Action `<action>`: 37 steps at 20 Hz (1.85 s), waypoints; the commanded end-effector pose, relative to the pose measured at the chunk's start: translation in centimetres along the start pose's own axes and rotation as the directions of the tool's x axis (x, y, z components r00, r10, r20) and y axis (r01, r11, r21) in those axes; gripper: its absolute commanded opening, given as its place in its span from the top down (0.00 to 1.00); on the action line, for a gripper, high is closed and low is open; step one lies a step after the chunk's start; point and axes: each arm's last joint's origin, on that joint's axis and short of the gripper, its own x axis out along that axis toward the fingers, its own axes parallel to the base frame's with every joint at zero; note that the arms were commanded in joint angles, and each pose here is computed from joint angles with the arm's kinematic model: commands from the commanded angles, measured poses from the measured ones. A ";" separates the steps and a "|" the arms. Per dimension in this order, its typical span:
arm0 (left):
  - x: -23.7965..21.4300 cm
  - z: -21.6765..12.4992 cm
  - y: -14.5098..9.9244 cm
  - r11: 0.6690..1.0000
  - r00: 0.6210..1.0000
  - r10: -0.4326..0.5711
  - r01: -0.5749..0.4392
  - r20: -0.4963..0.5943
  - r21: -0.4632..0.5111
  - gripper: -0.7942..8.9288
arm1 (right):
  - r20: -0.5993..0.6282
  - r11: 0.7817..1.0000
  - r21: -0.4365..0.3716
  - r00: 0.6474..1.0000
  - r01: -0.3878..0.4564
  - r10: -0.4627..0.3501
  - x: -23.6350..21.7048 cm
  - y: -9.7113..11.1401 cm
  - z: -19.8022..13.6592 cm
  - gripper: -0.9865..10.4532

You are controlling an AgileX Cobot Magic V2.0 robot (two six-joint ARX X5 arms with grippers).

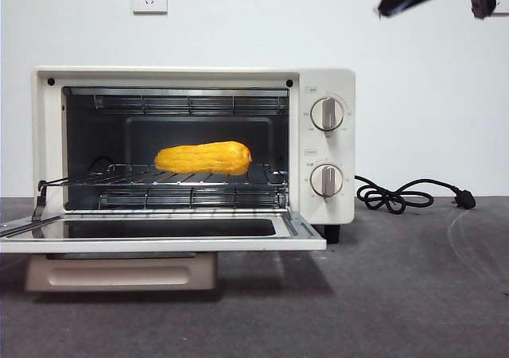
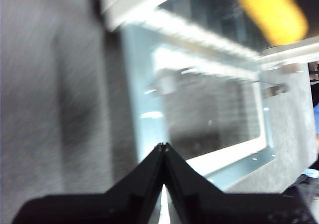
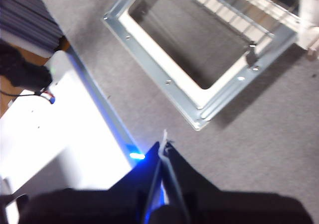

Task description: Take the corn from the table,put the corn in the oven

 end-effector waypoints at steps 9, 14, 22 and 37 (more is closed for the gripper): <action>3.9 0.0 2.7 0.982 0.978 0.160 -0.172 -0.136 -0.080 0.93 | 0.038 1.000 -0.006 0.999 0.011 -0.011 0.0 -1.4 0.3 0.93; 5.7 0.3 1.2 0.988 0.979 0.148 -0.152 -0.142 -0.020 0.93 | 0.037 1.000 -0.004 0.999 0.010 -0.010 0.0 -1.4 0.3 0.93; 5.9 0.3 1.0 0.999 0.989 0.019 -0.024 -0.145 -0.032 0.93 | 0.021 1.000 0.010 1.000 0.005 -0.005 0.0 -1.3 0.1 0.93; 3.5 6.4 -2.2 0.973 0.973 -0.228 0.228 -0.017 -0.028 0.93 | 0.016 1.000 0.013 1.000 0.003 -0.003 0.0 -1.3 0.1 0.93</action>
